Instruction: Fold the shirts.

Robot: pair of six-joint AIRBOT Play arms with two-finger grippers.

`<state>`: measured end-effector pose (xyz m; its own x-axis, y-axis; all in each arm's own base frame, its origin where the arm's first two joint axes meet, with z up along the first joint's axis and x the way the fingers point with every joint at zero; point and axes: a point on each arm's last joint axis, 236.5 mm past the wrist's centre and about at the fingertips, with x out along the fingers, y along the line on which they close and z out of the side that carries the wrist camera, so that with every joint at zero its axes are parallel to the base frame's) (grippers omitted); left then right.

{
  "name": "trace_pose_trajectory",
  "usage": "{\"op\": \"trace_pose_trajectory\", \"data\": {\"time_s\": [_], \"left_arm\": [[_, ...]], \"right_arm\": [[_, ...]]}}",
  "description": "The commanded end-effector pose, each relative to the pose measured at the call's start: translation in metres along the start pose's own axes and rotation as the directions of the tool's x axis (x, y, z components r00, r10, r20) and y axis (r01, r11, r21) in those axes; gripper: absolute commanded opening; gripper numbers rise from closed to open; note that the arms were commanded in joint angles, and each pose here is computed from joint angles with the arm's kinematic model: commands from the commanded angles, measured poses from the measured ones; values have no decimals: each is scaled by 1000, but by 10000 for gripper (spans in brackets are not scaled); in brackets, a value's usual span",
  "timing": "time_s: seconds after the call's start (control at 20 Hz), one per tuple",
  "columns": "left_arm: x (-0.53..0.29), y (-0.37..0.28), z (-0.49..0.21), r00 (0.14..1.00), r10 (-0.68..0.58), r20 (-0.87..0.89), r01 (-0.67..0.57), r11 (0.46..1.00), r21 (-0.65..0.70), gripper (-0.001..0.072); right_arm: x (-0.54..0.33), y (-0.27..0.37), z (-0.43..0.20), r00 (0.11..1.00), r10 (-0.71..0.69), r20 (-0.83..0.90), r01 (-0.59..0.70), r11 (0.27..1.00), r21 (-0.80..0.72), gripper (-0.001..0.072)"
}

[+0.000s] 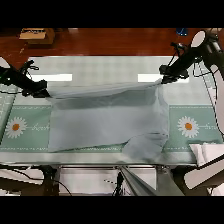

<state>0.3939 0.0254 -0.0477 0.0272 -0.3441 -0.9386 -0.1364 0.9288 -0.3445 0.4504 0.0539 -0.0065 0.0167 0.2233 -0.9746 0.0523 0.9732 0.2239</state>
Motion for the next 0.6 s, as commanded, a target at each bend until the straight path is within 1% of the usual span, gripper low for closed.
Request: {"op": "trace_pose_trajectory", "data": {"time_s": [0.0,0.2,0.25,0.3,0.35,0.4,0.5,0.55], "left_arm": [[2,5,-7,999,18,-37,-19,999,-30,18],[7,2,-8,999,18,-49,-20,1000,-25,19],[7,2,-8,999,19,-49,-20,1000,-22,32],[6,4,-9,998,24,-50,-25,999,-22,193],[4,10,-13,997,39,-63,-41,999,-27,463],[-1,19,-20,995,57,-85,-60,998,-35,567],[-22,45,-35,987,119,-110,-126,990,-61,567],[-35,53,-37,989,120,-82,-129,986,-110,568]], "right_arm": [[7,0,-16,997,-21,-72,23,999,26,17],[18,5,-16,997,-38,-67,39,999,5,18],[19,5,-15,997,-38,-65,39,999,6,23],[19,4,-14,997,-45,-61,45,999,1,140],[16,-2,-17,996,-61,-72,59,998,-35,250],[10,-14,-25,990,-103,-98,94,991,-98,265],[-19,-64,-48,935,-316,-162,278,935,-223,276],[-35,-78,-51,928,-342,-150,315,933,-176,356]]}}
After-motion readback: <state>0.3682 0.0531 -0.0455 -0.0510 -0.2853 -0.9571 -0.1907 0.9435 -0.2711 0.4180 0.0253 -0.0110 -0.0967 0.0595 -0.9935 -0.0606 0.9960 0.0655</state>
